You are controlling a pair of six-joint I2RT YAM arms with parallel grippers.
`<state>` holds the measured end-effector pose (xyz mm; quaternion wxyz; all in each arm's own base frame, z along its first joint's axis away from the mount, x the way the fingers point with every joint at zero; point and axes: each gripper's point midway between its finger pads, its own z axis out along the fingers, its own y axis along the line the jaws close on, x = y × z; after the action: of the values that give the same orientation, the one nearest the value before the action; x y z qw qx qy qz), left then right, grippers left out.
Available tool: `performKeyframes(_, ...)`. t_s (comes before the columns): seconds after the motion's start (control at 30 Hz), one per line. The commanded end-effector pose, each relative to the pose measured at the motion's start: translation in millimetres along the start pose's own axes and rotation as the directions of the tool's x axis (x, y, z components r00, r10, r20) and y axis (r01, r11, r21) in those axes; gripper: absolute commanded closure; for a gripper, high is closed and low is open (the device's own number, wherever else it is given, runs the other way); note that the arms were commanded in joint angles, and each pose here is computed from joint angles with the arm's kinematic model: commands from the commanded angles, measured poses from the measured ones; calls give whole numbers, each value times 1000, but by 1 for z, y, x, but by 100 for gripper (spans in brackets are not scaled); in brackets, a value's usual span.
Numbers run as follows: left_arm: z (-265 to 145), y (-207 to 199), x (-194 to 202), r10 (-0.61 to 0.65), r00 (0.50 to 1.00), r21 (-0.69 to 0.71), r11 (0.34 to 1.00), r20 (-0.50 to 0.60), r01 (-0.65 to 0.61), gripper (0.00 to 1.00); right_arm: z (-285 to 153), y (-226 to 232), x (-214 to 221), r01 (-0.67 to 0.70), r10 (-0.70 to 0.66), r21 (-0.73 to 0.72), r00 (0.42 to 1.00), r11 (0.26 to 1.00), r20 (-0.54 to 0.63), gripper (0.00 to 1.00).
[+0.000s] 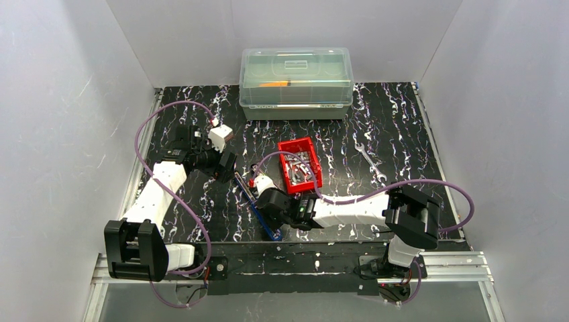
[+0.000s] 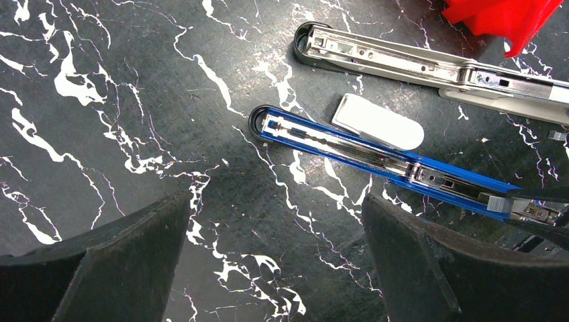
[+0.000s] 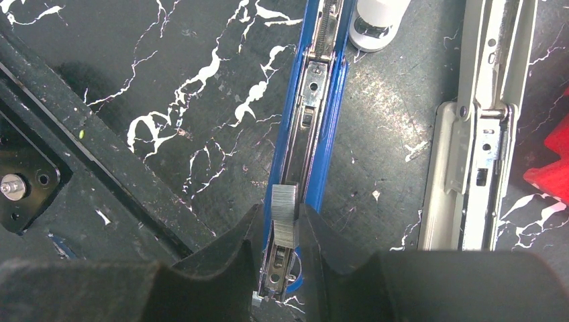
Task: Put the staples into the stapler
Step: Install the staple into the stapler.
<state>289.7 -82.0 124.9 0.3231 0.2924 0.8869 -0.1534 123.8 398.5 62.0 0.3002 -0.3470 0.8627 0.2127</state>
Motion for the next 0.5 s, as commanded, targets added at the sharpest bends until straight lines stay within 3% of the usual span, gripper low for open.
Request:
performKeyframes(0.0,-8,-3,-11,-1,1000,16,1000,25,0,1,-2,1,-8,-10,10,-4,999,1000,34,66)
performKeyframes(0.47,-6,1,-14,6,1000,9,1000,25,-6,1,-28,-7,-32,-51,48,14,991,999,125,66)
